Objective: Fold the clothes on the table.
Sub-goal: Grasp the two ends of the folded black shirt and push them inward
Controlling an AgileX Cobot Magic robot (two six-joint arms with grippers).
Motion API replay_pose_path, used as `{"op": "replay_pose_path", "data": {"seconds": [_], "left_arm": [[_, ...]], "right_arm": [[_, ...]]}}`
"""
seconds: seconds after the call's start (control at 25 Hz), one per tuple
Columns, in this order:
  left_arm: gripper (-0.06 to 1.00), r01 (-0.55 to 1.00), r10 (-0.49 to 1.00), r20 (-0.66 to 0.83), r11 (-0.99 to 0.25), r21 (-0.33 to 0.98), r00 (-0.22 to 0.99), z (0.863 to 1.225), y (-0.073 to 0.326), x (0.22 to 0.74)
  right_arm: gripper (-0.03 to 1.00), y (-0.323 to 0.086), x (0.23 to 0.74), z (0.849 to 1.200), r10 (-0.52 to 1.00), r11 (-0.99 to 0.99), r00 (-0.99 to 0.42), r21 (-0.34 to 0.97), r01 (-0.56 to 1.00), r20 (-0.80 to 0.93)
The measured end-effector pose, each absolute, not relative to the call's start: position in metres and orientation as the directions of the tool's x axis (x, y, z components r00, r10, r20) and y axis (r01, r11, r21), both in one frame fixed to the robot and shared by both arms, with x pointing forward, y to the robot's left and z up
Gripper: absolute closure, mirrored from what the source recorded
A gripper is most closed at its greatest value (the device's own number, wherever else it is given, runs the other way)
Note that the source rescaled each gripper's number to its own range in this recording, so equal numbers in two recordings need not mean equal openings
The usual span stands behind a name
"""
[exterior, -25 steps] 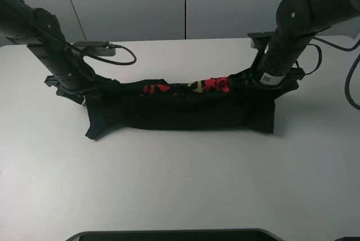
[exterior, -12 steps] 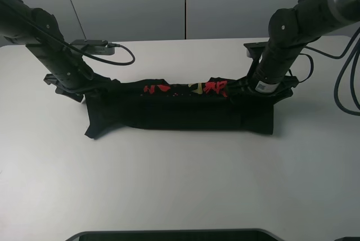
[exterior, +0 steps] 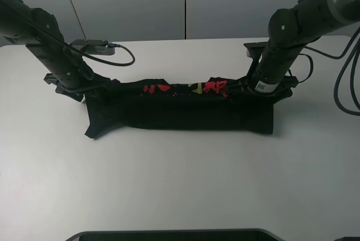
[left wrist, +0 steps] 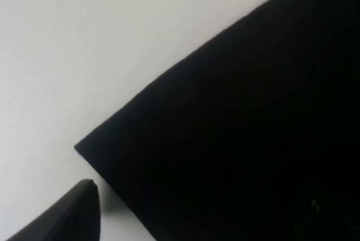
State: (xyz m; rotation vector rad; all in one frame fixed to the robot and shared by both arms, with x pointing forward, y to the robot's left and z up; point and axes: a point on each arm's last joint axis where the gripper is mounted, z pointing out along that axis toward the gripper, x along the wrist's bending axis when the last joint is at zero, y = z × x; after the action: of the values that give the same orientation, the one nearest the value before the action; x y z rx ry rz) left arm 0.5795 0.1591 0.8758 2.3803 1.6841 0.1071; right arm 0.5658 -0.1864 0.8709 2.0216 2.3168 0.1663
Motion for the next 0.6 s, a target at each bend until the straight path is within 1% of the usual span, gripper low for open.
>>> {"op": "replay_pose_path", "data": {"seconds": [0.24, 0.6], "left_arm": [[0.04, 0.920, 0.931, -0.067, -0.341, 0.190, 0.359, 0.8669, 0.1585, 0.5799], [0.04, 0.922, 0.930, -0.069, -0.343, 0.181, 0.360, 0.8657, 0.1578, 0.5812]], "right_arm": [[-0.03, -0.1858, 0.5658, 0.8702, 0.991, 0.123, -0.128, 0.121, 0.985, 0.032], [-0.03, -0.1853, 0.5670, 0.8692, 0.990, 0.129, -0.134, 0.133, 0.983, 0.034]]}}
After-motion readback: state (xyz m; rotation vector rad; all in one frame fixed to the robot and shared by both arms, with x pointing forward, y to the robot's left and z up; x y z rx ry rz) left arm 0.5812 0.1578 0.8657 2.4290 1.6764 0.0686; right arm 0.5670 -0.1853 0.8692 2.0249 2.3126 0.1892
